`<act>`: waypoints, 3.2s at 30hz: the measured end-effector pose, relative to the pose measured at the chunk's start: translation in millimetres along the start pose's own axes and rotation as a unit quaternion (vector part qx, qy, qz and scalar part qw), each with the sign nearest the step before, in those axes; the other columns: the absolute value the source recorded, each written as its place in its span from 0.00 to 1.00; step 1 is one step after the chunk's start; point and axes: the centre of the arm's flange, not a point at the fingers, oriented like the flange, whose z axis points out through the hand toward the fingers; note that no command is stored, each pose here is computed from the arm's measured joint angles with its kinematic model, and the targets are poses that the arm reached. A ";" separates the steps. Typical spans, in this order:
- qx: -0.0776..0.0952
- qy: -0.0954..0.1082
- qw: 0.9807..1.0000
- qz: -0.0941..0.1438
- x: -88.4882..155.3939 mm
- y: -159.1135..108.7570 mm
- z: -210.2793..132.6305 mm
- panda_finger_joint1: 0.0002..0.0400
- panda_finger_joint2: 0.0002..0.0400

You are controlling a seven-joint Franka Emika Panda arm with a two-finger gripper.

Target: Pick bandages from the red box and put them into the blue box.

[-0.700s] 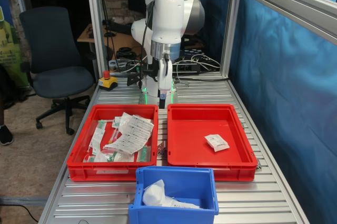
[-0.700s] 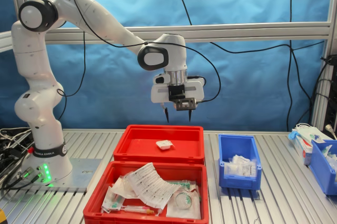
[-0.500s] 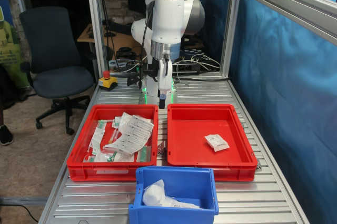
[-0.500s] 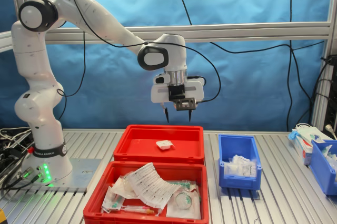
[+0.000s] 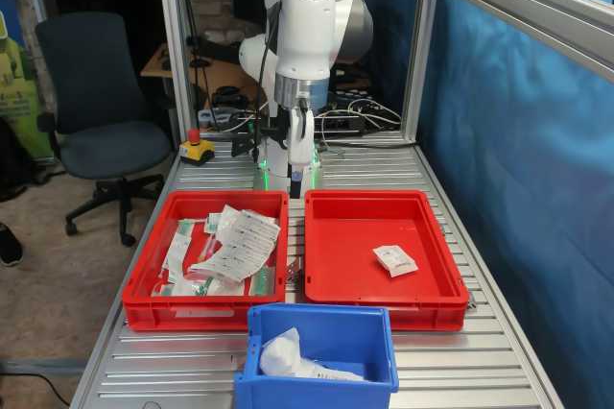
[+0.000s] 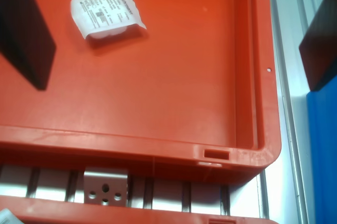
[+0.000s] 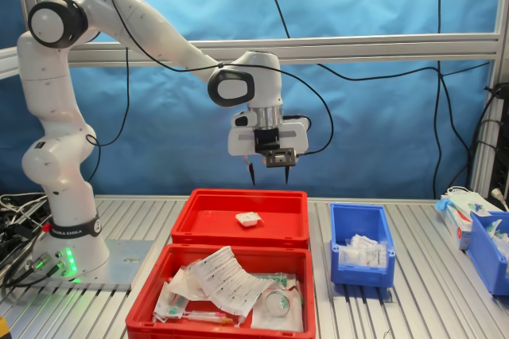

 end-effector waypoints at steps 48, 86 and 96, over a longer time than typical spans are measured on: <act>0.000 0.000 1.000 0.000 0.0 0.0 0.0 1.00 1.00; -0.031 0.012 0.999 -0.033 -16.3 46.8 23.8 1.00 1.00; -0.049 0.019 0.998 -0.040 -21.0 72.4 38.2 1.00 1.00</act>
